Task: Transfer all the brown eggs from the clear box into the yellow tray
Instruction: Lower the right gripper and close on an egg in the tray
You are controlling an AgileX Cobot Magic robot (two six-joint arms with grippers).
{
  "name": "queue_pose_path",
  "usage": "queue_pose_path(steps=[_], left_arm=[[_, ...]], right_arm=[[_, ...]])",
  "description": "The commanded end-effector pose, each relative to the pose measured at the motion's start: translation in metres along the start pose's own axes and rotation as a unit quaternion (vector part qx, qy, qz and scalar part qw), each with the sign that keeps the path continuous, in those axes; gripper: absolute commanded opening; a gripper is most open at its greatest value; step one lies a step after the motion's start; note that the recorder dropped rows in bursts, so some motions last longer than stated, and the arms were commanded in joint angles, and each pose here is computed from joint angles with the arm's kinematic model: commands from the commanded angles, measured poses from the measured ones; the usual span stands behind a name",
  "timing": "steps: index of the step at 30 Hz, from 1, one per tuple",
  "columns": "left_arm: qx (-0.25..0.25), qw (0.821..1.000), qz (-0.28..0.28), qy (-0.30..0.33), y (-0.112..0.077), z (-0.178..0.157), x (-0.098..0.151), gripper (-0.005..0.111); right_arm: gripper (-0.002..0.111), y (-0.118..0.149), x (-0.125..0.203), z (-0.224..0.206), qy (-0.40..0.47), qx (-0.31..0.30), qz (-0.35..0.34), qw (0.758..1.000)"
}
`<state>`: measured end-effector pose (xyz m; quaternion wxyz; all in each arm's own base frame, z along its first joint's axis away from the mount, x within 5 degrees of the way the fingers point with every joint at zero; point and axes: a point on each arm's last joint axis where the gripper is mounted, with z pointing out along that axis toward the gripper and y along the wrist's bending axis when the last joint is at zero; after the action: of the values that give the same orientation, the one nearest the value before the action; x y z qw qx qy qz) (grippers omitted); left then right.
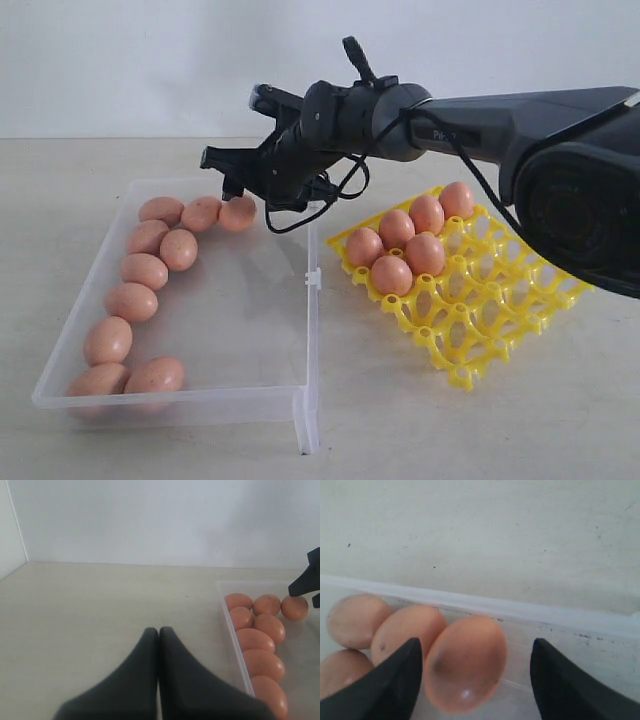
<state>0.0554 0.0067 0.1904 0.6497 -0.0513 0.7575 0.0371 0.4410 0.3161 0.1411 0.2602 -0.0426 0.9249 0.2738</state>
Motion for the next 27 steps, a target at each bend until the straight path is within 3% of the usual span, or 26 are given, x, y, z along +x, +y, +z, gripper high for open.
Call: queue_pose_path(steps=[1, 8, 12, 15, 27], left_arm=[[0.002, 1.000, -0.002, -0.004, 0.000, -0.001, -0.002, -0.004], [0.002, 1.000, -0.002, -0.004, 0.000, -0.001, -0.002, -0.004], [0.002, 1.000, -0.002, -0.004, 0.000, -0.001, -0.002, -0.004], [0.002, 1.000, -0.002, -0.004, 0.000, -0.001, -0.002, -0.004], [0.002, 1.000, -0.002, -0.004, 0.000, -0.001, -0.002, -0.004]], right_arm=[[0.061, 0.008, -0.009, -0.014, -0.021, -0.007, -0.102, 0.995], [0.061, 0.048, -0.015, -0.051, -0.035, -0.038, -0.161, 0.986], [0.061, 0.094, 0.028, -0.043, 0.003, -0.069, -0.338, 0.939], [0.061, 0.109, 0.047, -0.032, 0.007, -0.076, -0.291, 0.954], [0.061, 0.092, 0.055, -0.004, 0.002, -0.047, -0.259, 0.965]])
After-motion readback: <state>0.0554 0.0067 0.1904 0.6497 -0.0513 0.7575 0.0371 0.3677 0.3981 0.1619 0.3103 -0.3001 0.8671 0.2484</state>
